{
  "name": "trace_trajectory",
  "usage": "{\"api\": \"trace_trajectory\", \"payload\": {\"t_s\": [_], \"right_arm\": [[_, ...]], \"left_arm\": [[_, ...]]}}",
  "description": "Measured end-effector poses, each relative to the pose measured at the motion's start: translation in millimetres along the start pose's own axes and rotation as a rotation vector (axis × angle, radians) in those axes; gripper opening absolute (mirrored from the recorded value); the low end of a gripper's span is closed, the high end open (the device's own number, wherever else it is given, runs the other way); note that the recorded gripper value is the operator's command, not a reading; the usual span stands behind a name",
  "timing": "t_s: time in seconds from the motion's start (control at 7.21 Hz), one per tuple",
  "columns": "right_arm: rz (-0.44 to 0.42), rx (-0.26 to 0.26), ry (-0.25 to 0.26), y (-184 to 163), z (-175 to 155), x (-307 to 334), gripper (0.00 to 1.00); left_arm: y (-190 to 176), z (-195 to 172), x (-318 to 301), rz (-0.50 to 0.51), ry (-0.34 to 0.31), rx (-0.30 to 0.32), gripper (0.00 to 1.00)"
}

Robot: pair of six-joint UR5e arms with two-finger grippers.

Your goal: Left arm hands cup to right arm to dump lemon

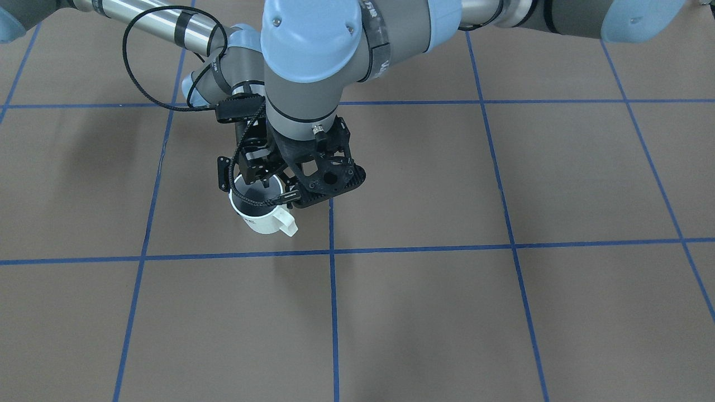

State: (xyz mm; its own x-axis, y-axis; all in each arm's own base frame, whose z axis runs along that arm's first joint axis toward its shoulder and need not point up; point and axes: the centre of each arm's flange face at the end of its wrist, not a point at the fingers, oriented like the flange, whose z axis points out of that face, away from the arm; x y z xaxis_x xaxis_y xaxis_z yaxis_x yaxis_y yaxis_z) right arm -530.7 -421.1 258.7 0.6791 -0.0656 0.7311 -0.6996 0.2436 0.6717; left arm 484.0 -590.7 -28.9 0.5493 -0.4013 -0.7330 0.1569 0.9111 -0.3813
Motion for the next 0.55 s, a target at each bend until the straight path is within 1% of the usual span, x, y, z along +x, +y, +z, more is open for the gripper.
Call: {"api": "trace_trajectory", "payload": {"t_s": [0.14, 0.28, 0.42, 0.55], "right_arm": [[-0.001, 0.002, 0.0, 0.6, -2.9, -5.2, 0.34], [0.0, 0.004, -0.002, 1.4, -5.2, -8.3, 0.37], [0.0, 0.004, -0.003, 2.7, -7.5, -10.7, 0.37], [-0.003, 0.005, -0.002, 4.1, -9.8, -13.5, 0.37]], "left_arm": [[1.6, -1.4, 0.4, -0.002, 0.003, 0.0, 0.92], [2.7, -2.5, 0.6, -0.003, 0.005, 0.002, 0.81], [3.5, -3.9, 0.5, -0.002, 0.007, 0.006, 0.73], [3.7, -3.8, 0.0, -0.006, 0.007, 0.009, 0.67]]}}
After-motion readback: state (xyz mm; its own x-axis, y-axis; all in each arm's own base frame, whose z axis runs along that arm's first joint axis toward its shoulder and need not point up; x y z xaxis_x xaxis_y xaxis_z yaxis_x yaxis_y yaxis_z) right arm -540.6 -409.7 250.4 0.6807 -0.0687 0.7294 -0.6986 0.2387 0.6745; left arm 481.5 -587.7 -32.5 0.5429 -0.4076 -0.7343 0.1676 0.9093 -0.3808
